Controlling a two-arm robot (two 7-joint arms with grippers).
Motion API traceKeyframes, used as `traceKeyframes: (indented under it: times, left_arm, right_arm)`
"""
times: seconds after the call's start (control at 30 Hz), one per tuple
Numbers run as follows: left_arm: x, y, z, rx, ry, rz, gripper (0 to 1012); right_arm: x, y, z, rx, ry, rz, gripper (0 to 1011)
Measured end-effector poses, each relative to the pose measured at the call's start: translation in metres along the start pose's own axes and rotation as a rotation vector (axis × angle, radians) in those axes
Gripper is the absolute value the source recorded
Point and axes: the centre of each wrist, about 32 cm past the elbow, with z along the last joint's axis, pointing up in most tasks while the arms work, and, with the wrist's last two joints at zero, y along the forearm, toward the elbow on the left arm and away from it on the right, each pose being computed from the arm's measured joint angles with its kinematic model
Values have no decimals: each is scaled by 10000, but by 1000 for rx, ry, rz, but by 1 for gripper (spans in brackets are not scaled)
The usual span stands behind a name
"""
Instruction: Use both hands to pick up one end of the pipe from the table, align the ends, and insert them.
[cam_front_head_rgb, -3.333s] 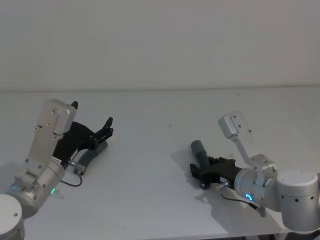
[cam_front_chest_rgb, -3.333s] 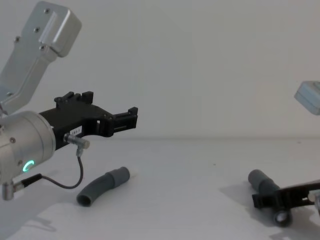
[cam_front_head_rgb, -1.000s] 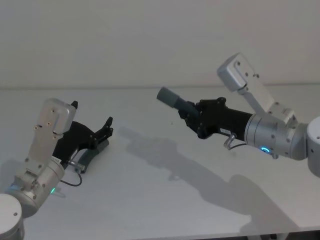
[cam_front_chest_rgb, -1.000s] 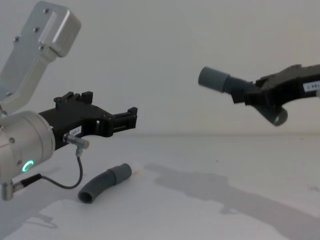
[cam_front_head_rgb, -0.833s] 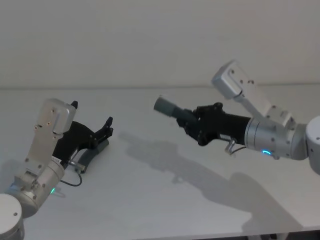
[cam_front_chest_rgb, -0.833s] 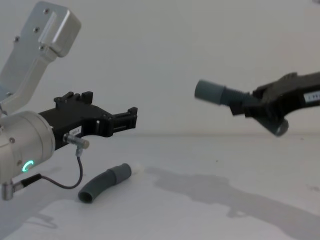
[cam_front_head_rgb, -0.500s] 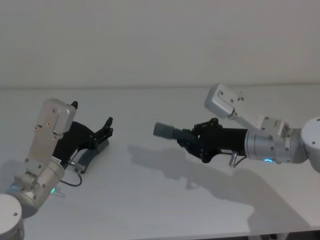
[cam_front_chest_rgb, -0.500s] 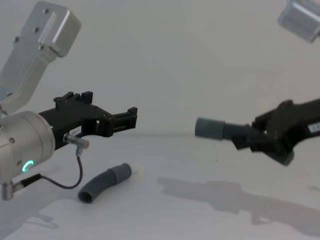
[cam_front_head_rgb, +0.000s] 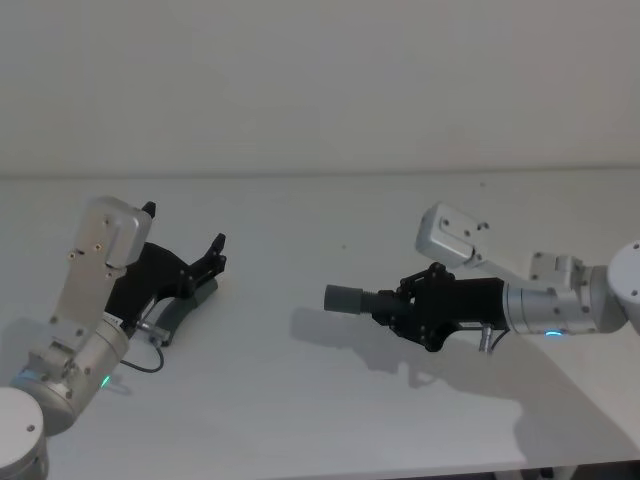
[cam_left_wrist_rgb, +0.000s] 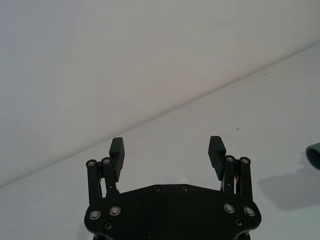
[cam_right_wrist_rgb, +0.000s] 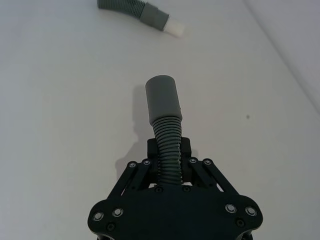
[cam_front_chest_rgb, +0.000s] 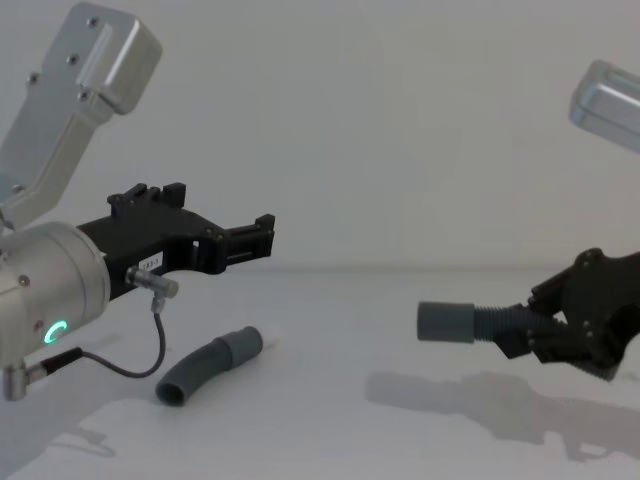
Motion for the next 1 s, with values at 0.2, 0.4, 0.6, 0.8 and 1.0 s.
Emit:
traceKeyframes:
  times: [0.2,0.4,0.6,0.8,1.0]
  left_arm:
    - [0,0,0,0,0,0,1001]
    - [0,0,0,0,0,0,1001]
    - [0,0,0,0,0,0,1001]
    - [0,0,0,0,0,0,1002]
    - [0,0,0,0,0,0,1002]
  right_arm:
    - [14,-24,-36,-11,-17,16,213]
    - [11,-69,-50,-16,-39,39,212]
    - [-6,-125,-29,-8,-56,62,213]
    - [-20,-184,-19,-2,-66,77,213]
    - [-31,-242,-21,6,-69,81,213]
